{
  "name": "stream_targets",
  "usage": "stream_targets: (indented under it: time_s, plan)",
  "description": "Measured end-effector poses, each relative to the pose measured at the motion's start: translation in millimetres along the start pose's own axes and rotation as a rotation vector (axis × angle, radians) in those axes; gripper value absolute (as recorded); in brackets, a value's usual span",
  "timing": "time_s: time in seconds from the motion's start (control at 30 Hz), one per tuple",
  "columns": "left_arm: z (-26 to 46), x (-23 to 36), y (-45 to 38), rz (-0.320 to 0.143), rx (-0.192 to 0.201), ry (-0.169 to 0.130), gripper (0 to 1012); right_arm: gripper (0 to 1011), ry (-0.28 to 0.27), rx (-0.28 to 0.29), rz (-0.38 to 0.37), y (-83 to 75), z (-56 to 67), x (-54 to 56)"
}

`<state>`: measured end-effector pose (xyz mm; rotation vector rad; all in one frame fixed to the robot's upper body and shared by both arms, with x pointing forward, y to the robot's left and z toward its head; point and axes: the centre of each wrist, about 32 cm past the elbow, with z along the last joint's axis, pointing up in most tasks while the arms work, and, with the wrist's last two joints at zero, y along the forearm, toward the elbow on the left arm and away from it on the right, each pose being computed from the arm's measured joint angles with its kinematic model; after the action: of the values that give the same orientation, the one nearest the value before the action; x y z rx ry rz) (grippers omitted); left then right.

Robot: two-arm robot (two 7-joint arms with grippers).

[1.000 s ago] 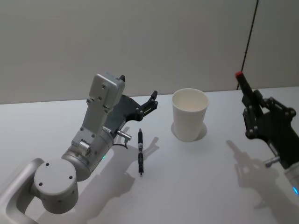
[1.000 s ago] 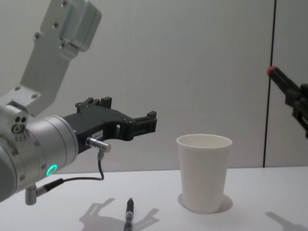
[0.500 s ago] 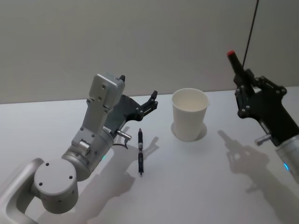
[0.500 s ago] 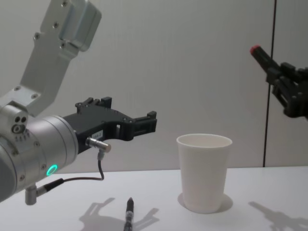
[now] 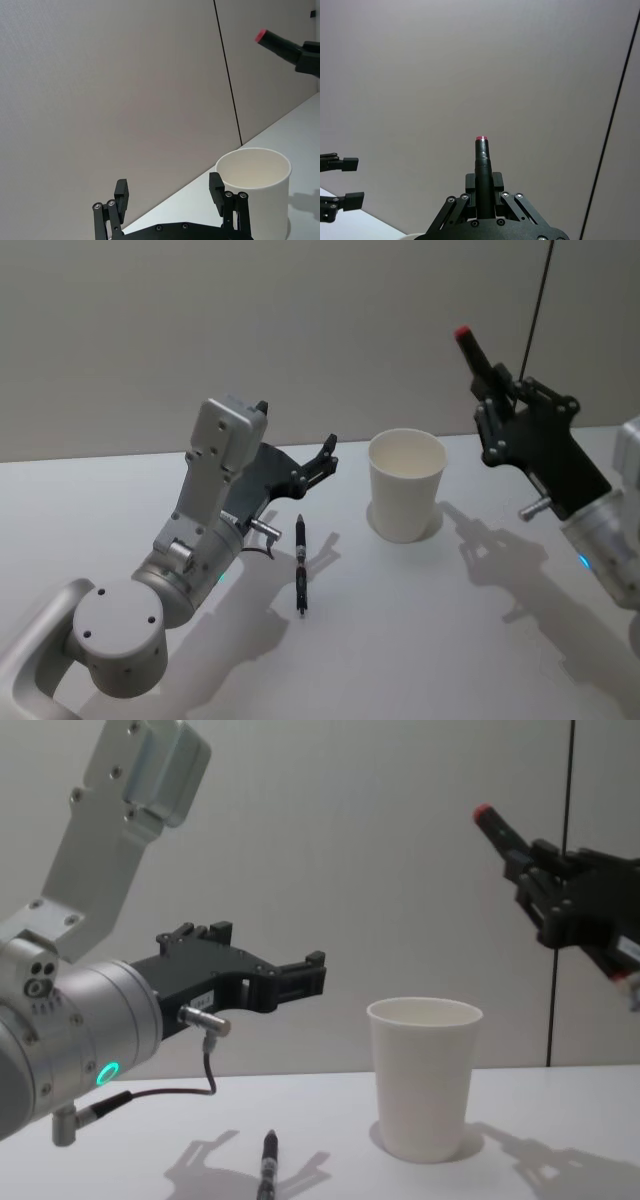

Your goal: Place the pen into the pen holder.

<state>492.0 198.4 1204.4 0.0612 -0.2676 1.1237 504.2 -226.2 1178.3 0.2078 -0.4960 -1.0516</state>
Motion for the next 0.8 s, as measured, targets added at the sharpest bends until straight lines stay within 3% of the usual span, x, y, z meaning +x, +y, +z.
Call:
stream_targets:
  time_s: [0.8]
  plan:
    - [0.0,0.0,0.0,0.000,0.000,0.000,1001,181,0.007,0.062,0.089,46.8,-26.9,-2.3]
